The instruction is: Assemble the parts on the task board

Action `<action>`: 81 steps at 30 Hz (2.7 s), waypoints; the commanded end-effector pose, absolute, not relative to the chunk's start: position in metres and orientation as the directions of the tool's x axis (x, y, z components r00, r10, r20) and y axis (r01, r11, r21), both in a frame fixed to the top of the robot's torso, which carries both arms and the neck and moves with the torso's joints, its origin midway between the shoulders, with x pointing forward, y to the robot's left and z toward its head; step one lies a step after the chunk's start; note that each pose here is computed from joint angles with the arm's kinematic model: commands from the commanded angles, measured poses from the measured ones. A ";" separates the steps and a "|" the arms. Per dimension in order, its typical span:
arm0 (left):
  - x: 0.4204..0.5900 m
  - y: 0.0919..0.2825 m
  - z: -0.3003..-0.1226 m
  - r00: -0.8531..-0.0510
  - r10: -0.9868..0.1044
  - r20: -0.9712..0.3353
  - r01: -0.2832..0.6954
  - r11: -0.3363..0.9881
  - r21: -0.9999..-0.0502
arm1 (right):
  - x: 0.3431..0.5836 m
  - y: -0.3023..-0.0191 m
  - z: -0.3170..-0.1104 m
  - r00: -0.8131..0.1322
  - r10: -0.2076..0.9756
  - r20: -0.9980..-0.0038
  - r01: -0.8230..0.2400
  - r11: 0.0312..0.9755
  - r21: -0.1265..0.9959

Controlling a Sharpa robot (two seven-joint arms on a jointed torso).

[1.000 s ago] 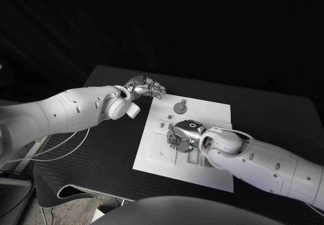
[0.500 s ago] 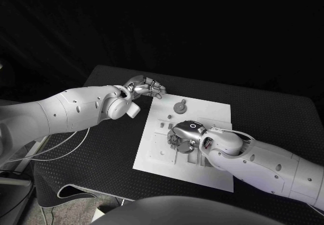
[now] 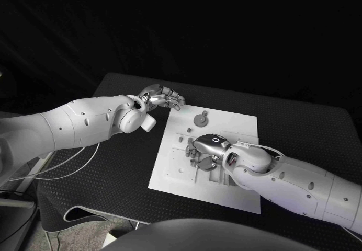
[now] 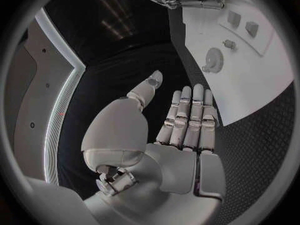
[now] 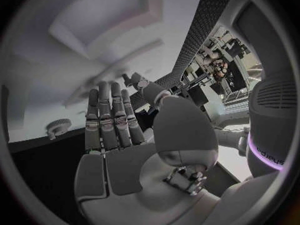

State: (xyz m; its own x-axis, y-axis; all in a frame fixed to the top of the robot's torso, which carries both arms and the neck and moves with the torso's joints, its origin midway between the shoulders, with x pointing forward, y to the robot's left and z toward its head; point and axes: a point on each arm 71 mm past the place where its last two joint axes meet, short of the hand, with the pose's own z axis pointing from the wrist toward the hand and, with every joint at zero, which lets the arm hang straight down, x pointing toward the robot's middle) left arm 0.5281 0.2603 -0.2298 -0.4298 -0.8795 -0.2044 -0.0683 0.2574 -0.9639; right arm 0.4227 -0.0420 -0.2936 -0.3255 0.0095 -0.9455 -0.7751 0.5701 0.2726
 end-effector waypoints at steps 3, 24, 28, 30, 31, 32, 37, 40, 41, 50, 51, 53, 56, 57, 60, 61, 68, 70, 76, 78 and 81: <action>0.528 0.259 -0.229 -0.442 -0.876 -0.192 -0.067 0.246 -0.967 | 0.421 -0.046 -0.299 -0.346 0.023 -0.938 -0.760 0.579 0.295; 0.528 0.263 -0.230 -0.438 -0.878 -0.194 -0.078 0.252 -0.965 | 0.425 -0.075 -0.262 -0.378 0.249 -0.892 -0.722 0.524 0.452; 0.528 0.264 -0.230 -0.437 -0.878 -0.194 -0.078 0.252 -0.965 | 0.434 -0.085 -0.238 -0.365 0.316 -0.876 -0.717 0.506 0.480; 0.528 0.265 -0.230 -0.436 -0.879 -0.195 -0.078 0.252 -0.965 | 0.437 -0.091 -0.226 -0.346 0.327 -0.879 -0.720 0.509 0.472; 0.528 0.265 -0.230 -0.435 -0.879 -0.195 -0.078 0.253 -0.964 | 0.440 -0.095 -0.218 -0.337 0.340 -0.878 -0.716 0.513 0.473; 0.528 0.266 -0.230 -0.434 -0.879 -0.196 -0.078 0.253 -0.964 | 0.442 -0.099 -0.214 -0.329 0.344 -0.880 -0.715 0.518 0.470; 0.529 0.267 -0.230 -0.431 -0.880 -0.197 -0.077 0.254 -0.964 | 0.456 -0.120 -0.199 -0.291 0.305 -0.907 -0.702 0.576 0.419; 0.529 0.267 -0.230 -0.434 -0.879 -0.196 -0.077 0.253 -0.964 | 0.462 -0.135 -0.198 -0.268 0.218 -0.938 -0.697 0.628 0.345; 0.529 0.267 -0.230 -0.434 -0.879 -0.196 -0.078 0.253 -0.964 | 0.462 -0.138 -0.198 -0.256 0.204 -0.945 -0.700 0.636 0.326; 0.529 0.269 -0.230 -0.431 -0.881 -0.197 -0.074 0.252 -0.965 | 0.464 -0.152 -0.206 -0.231 0.072 -0.970 -0.704 0.676 0.218; 0.528 0.270 -0.230 -0.431 -0.881 -0.197 -0.074 0.252 -0.965 | 0.464 -0.154 -0.208 -0.224 0.060 -0.973 -0.701 0.683 0.204; 0.528 0.269 -0.230 -0.433 -0.880 -0.196 -0.072 0.250 -0.965 | 0.463 -0.159 -0.214 -0.227 0.014 -0.974 -0.690 0.704 0.171; 0.528 0.268 -0.229 -0.435 -0.879 -0.195 -0.072 0.249 -0.966 | 0.461 -0.164 -0.223 -0.232 -0.016 -0.973 -0.681 0.717 0.150; 0.528 0.269 -0.229 -0.435 -0.879 -0.195 -0.072 0.250 -0.966 | 0.461 -0.165 -0.226 -0.231 -0.024 -0.973 -0.678 0.721 0.143; 0.528 0.268 -0.229 -0.435 -0.879 -0.195 -0.071 0.249 -0.966 | 0.461 -0.166 -0.232 -0.228 -0.036 -0.973 -0.673 0.728 0.130; 0.528 0.268 -0.229 -0.435 -0.879 -0.195 -0.071 0.249 -0.966 | 0.460 -0.167 -0.235 -0.231 -0.042 -0.972 -0.671 0.730 0.128; 0.528 0.268 -0.230 -0.437 -0.878 -0.194 -0.072 0.249 -0.966 | 0.463 -0.169 -0.240 -0.242 -0.048 -0.969 -0.661 0.739 0.128; 0.528 0.268 -0.230 -0.438 -0.878 -0.194 -0.072 0.249 -0.966 | 0.464 -0.169 -0.242 -0.244 -0.056 -0.968 -0.659 0.742 0.123; 0.529 0.268 -0.230 -0.438 -0.878 -0.194 -0.072 0.249 -0.966 | 0.462 -0.163 -0.258 -0.262 -0.073 -0.962 -0.664 0.737 0.125; 0.529 0.268 -0.230 -0.438 -0.878 -0.193 -0.071 0.249 -0.966 | 0.459 -0.160 -0.262 -0.265 -0.067 -0.962 -0.668 0.732 0.133; 0.529 0.268 -0.230 -0.439 -0.878 -0.193 -0.072 0.249 -0.966 | 0.459 -0.155 -0.263 -0.263 -0.061 -0.963 -0.672 0.727 0.138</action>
